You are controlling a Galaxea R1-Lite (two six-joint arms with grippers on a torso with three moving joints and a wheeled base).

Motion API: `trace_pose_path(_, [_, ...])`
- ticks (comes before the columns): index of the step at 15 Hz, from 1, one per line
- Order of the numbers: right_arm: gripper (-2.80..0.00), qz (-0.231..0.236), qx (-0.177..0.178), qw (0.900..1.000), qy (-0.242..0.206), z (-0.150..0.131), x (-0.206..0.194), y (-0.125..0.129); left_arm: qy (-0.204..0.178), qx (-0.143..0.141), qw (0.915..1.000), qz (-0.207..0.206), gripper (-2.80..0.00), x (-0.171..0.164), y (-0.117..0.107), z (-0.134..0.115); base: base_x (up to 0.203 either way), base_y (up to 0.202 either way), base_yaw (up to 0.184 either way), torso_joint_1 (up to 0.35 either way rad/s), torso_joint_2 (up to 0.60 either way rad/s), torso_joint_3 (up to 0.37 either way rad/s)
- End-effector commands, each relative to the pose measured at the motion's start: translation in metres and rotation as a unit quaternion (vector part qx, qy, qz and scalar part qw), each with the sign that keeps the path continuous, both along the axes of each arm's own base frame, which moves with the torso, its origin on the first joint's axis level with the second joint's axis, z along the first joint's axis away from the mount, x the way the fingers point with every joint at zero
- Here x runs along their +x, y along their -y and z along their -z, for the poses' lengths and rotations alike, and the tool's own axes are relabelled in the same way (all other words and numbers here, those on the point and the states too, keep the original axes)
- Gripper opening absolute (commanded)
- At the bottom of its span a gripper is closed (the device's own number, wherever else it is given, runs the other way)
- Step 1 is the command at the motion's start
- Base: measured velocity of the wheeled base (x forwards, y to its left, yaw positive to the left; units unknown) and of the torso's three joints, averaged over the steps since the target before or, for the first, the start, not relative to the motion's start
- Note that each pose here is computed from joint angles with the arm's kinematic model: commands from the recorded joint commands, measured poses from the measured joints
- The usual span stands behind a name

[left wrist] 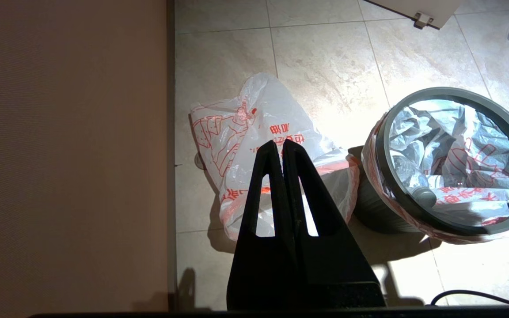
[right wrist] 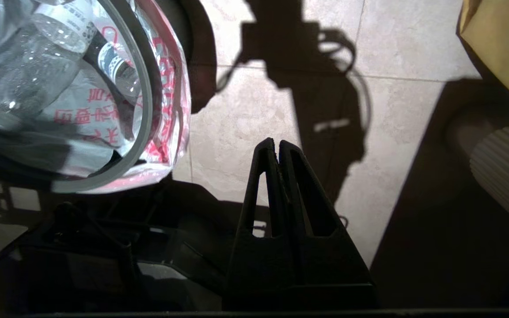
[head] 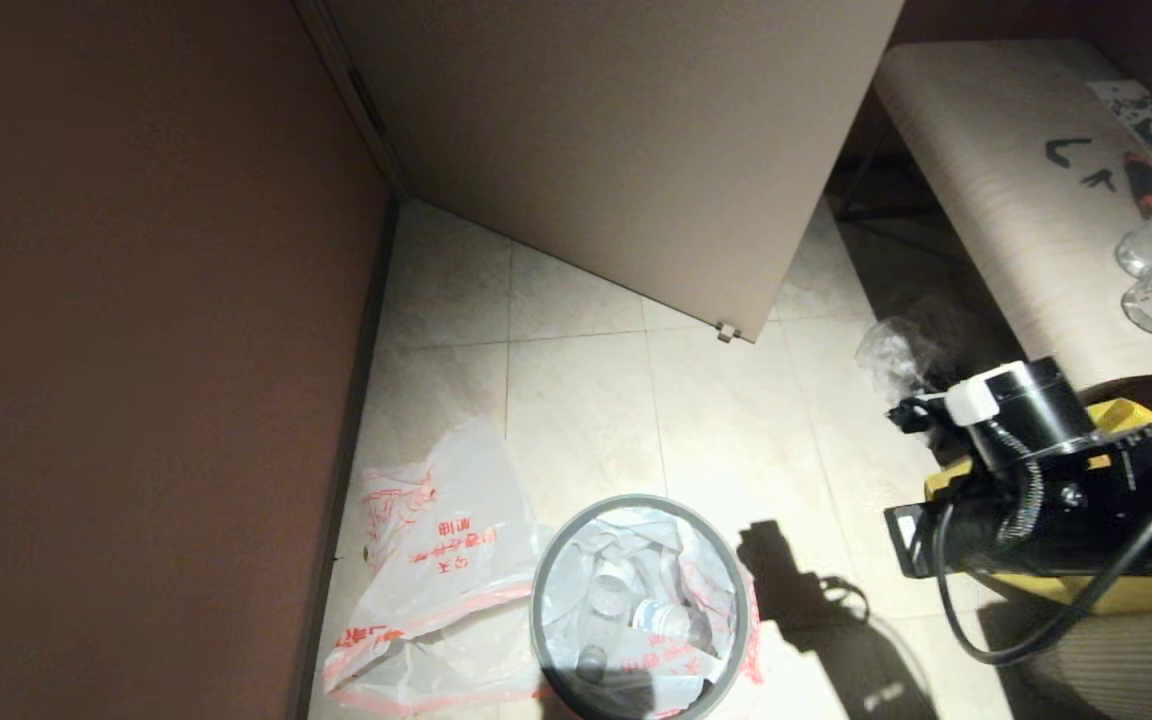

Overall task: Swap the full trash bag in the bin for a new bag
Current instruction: Place the trash can ring on the floor

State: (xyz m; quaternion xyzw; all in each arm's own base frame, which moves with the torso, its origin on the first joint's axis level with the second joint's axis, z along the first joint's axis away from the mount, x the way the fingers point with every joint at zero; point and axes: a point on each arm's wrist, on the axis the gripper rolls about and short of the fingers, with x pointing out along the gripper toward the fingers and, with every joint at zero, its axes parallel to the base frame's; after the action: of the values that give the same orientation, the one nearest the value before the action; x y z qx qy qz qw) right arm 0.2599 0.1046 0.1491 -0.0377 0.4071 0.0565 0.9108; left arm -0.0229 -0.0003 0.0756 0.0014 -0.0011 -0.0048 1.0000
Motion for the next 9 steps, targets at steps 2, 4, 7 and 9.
trace_pose_path(2, [-2.80,-0.010,-0.022,0.999,-0.031,0.033,0.025,-0.027,-0.001,0.000,1.0000,0.000,-2.80,0.000,0.000,0.000,0.000,0.000,0.000,0.000,0.00,0.000])
trace_pose_path(4, [-2.80,-0.018,-0.021,0.999,-0.028,0.037,0.036,-0.040,-0.001,0.000,1.0000,0.000,-2.80,0.000,0.000,0.000,0.000,0.000,0.000,0.000,0.00,0.000])
trace_pose_path(7, [-2.80,-0.026,-0.025,0.999,-0.033,0.051,0.056,-0.057,-0.001,0.000,1.0000,0.000,-2.80,0.000,0.000,0.000,0.000,0.000,0.000,0.000,0.00,0.000])
trace_pose_path(9, [-2.80,-0.035,-0.022,0.999,-0.034,0.061,0.068,-0.070,-0.001,0.000,1.0000,0.000,-2.80,0.000,0.000,0.000,0.000,0.000,0.000,0.000,0.00,0.000])
